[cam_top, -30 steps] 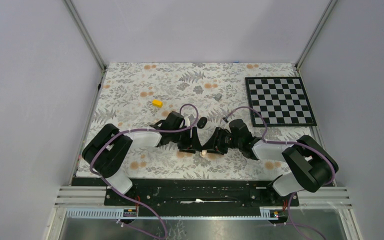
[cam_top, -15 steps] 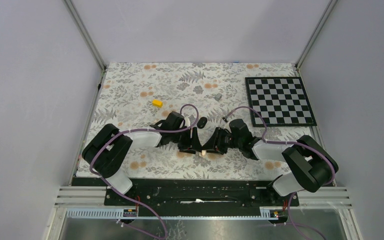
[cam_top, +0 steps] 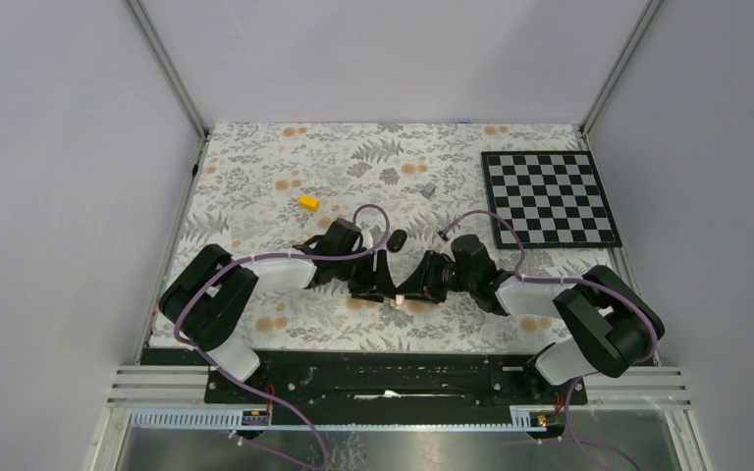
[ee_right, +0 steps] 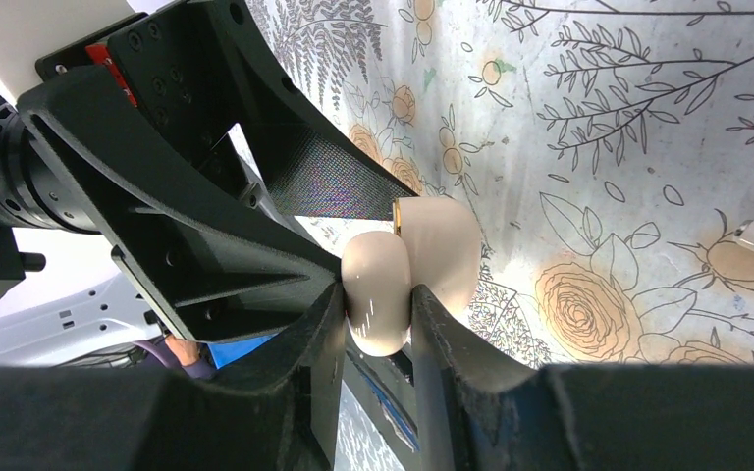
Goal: Insert the wireless bluetooth earbuds into the charging case
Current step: Pick up the earbud from the center of the board.
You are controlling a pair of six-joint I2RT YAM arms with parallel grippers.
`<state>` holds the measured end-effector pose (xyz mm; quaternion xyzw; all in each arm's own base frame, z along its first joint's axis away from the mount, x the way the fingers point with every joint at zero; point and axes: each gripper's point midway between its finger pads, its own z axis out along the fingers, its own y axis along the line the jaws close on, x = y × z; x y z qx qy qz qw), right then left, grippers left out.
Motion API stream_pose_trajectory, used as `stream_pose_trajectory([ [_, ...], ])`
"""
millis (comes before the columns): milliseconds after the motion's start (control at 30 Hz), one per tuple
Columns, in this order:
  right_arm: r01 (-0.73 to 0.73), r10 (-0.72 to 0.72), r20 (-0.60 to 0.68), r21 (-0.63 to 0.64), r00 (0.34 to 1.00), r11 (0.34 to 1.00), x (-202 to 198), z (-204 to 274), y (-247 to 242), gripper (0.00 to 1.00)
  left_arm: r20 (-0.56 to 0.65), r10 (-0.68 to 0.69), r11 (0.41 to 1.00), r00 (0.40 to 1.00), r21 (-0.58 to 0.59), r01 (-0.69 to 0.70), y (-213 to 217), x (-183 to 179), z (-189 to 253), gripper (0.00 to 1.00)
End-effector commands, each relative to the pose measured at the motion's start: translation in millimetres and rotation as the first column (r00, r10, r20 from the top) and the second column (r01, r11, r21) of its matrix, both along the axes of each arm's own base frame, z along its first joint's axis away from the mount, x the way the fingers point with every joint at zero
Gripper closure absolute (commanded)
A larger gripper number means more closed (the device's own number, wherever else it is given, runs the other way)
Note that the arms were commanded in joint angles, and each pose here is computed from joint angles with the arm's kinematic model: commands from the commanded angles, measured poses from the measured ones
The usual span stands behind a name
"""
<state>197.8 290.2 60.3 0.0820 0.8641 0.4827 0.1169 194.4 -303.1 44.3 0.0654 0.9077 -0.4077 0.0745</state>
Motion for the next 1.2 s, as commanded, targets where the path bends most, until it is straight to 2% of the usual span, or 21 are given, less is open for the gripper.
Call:
stream_pose_trajectory([
  [0, -0.007, 0.004, 0.047, 0.061, 0.999, 0.998, 5, 17, 7, 1.0, 0.099, -0.029, 0.997, 0.995, -0.07, 0.036, -13, 11, 30, 0.42],
  [267, 0.003, -0.008, 0.077, 0.07, 0.997, 0.998, -2, 27, -2, 1.0, 0.149, -0.03, 0.999, 0.988, 0.038, 0.025, 0, 18, 39, 0.42],
  [433, -0.001, -0.003, 0.084, 0.043, 0.996, 0.999, -8, 24, -9, 1.0, 0.2, -0.048, 0.998, 0.979, -0.028, 0.055, -4, 15, 80, 0.39],
  [633, 0.009, -0.012, 0.085, 0.036, 0.996, 0.999, -11, 23, -16, 1.0, 0.219, -0.058, 0.998, 0.974, -0.006, 0.061, 2, 13, 100, 0.39],
  [700, 0.015, -0.018, 0.089, 0.037, 0.996, 0.999, -11, 24, -19, 1.0, 0.242, -0.042, 0.999, 0.969, 0.027, 0.036, 8, 17, 104, 0.39],
  [767, 0.021, -0.024, 0.092, 0.031, 0.995, 0.999, -12, 25, -24, 1.0, 0.26, 0.005, 0.992, 0.966, 0.119, -0.037, 24, 28, 100, 0.38],
  [833, 0.018, -0.019, 0.095, 0.012, 0.995, 1.0, -14, 26, -29, 1.0, 0.273, 0.075, 0.948, 0.959, 0.278, -0.153, 55, 44, 90, 0.37],
  [900, 0.022, -0.021, 0.102, -0.004, 0.995, 1.0, -17, 26, -35, 1.0, 0.294, 0.114, 0.906, 0.949, 0.361, -0.221, 78, 56, 88, 0.37],
  [967, 0.037, -0.037, 0.118, 0.0, 0.992, 0.999, -18, 31, -42, 1.0, 0.349, 0.167, 0.84, 0.922, 0.44, -0.318, 108, 71, 86, 0.36],
  [1167, 0.096, -0.1, 0.146, 0.031, 0.984, 0.995, -20, 40, -53, 1.0, 0.39, 0.325, 0.717, 0.862, 0.493, -0.493, 181, 96, 84, 0.35],
])
